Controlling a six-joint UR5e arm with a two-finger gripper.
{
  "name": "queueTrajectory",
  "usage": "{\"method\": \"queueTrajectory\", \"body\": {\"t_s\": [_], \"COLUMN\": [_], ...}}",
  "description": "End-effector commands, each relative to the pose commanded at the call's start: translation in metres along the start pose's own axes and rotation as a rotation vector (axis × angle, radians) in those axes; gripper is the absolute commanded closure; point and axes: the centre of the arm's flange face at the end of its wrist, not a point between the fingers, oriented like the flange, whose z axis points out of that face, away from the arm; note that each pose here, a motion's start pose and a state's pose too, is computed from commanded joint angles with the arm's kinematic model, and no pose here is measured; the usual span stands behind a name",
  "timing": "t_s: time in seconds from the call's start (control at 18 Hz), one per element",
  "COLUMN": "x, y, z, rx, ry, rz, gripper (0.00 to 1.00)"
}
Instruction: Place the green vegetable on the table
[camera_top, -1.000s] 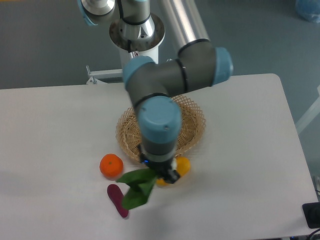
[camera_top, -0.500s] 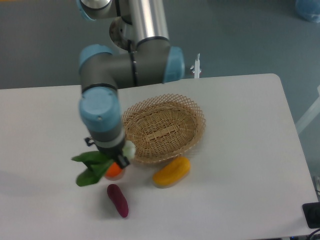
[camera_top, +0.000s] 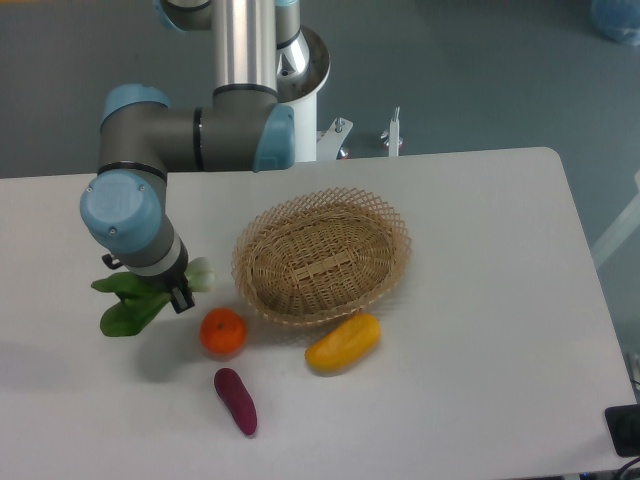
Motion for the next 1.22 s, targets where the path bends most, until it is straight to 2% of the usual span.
{"method": "queueTrajectory", "body": {"t_s": [0.06, 0.17, 0.28, 0.61, 0.83, 1.0, 1.22], "x": [0.0, 0.0, -0.001, -0.01, -0.052, -0.092, -0.134], "y": [-0.001, -0.004, -0.006, 0.0, 0.052, 0.109, 0.165], "z": [0.001, 0.004, 0.006, -0.006, -0.019, -0.038, -0.063], "rx": [0.007, 0.018, 0.024, 0.039, 0.057, 0.065, 0.086], "ry": [-0.014, -0.039, -0.05, -0.078, -0.1, -0.138, -0.185], "rz": [-0.001, 0.002, 0.003, -0.012, -0.114, -0.209, -0.29], "gripper": [0.3, 0.09, 0.01, 0.0, 0.0, 0.0, 0.0]}}
